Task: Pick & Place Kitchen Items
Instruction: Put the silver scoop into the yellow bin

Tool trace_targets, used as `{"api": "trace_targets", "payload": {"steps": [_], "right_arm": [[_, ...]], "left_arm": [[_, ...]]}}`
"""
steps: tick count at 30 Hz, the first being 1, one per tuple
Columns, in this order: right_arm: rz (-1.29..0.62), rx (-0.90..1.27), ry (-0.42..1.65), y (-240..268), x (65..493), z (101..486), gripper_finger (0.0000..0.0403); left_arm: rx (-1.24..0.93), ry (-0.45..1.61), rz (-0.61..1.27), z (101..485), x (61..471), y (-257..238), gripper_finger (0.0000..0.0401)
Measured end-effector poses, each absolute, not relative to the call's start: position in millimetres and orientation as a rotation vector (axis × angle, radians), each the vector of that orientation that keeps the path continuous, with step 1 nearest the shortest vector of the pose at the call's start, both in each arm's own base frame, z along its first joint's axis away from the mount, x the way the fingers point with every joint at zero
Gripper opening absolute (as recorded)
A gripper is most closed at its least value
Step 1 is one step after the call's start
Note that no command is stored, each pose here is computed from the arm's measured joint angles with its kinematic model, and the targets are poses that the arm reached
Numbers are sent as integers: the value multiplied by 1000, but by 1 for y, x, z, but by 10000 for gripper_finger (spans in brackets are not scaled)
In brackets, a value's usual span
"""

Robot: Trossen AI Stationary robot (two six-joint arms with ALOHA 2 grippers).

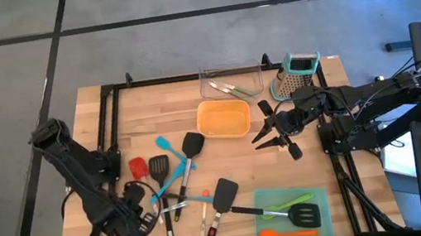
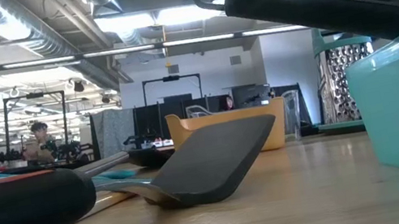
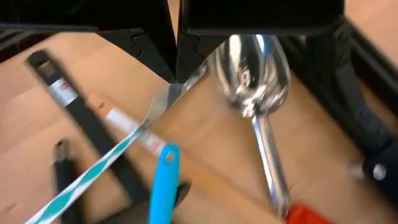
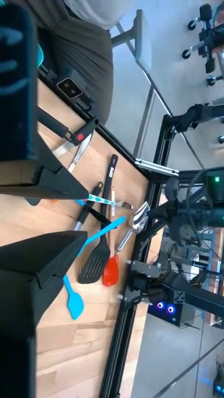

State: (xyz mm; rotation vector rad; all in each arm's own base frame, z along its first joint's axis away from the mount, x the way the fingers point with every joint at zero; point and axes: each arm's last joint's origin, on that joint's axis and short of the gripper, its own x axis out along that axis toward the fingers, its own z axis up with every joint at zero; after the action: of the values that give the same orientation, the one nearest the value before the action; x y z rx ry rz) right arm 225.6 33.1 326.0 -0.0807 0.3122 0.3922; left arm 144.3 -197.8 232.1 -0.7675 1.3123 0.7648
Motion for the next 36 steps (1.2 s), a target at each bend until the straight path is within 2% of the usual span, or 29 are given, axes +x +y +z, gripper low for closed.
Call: {"api": "trace_targets", "payload": {"steps": [4, 10, 14, 18, 22, 36], "right_arm": [[392, -84, 315, 33, 226, 326, 94], [391, -84, 319, 33, 226, 325, 94], [391, -84, 327, 33, 227, 324, 94], [392, -83, 332, 33, 227, 323, 94], [392, -83, 331, 33, 227, 324, 94], [392, -82, 345, 33, 227, 322, 94]], "left_arm": [[-759, 1401, 791, 228, 143, -200, 33], [-632, 1321, 837, 217, 145, -184, 133], [-568, 1413, 901, 201, 143, -169, 198], [-490, 1467, 922, 185, 137, -158, 238], [-473, 1506, 937, 173, 134, -150, 250], [-637, 1499, 842, 133, 130, -145, 246]]}}
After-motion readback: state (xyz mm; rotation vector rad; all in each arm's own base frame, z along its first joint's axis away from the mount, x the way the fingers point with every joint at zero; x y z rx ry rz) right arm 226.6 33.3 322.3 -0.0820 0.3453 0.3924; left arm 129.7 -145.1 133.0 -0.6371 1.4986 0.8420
